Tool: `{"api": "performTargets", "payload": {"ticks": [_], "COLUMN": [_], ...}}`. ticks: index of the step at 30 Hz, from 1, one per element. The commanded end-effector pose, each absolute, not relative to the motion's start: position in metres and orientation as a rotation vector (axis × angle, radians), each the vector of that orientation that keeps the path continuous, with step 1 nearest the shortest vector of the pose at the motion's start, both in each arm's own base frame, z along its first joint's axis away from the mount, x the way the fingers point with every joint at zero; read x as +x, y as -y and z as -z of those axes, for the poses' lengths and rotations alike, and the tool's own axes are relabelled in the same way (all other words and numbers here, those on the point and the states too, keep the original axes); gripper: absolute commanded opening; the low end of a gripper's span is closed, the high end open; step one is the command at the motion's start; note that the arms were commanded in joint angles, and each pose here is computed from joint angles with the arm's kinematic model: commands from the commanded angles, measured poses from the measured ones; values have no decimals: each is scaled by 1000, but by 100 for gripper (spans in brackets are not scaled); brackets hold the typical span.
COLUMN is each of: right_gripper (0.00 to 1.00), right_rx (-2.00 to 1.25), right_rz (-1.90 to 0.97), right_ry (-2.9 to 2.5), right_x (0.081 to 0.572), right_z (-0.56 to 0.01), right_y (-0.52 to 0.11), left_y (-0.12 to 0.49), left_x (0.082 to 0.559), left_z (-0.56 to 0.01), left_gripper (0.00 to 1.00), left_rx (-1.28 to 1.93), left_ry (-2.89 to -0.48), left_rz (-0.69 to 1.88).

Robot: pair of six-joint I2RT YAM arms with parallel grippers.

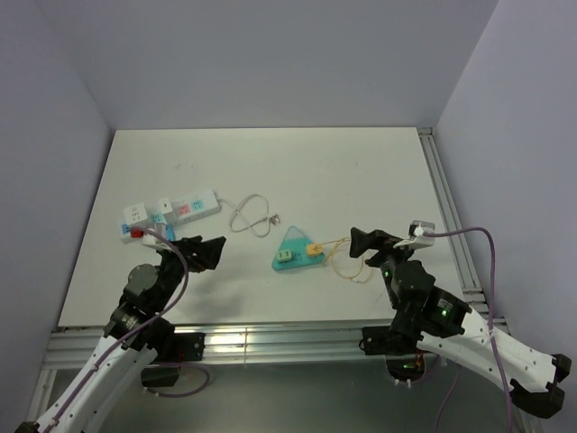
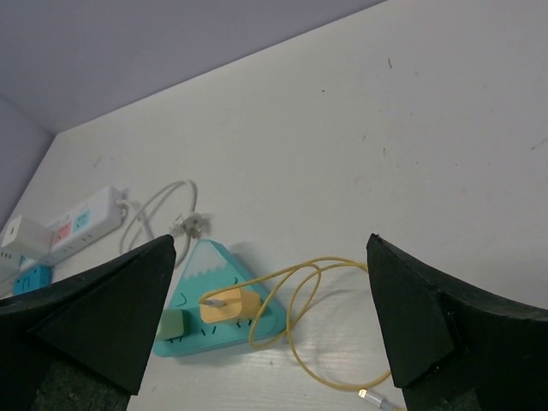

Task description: Insert the plug

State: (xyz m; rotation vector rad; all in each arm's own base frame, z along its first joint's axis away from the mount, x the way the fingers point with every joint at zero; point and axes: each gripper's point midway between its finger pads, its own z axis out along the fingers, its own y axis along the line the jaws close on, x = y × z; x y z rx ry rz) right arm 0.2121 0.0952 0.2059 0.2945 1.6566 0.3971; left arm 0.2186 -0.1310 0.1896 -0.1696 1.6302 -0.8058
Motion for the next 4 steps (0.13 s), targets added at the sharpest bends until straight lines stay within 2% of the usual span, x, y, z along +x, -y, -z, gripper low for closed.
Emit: {"api": "performTargets", "payload": {"ticks": [1,4], "right_gripper": [99,100], "right_rx": [321,330], "right_rz": [-413,-410], "right_ry": [-1631,-1622], "right_x": [212,212], "right_z": [-218,-221], "right_y": [-93,-90], "left_y": [130,130], "left_x": [219,221], "left_z": [-191,-188], "left_gripper": [100,100], "left_rx": [-156,-158], "left_ry": [-1637,-1656], "left_rz": [784,775]}}
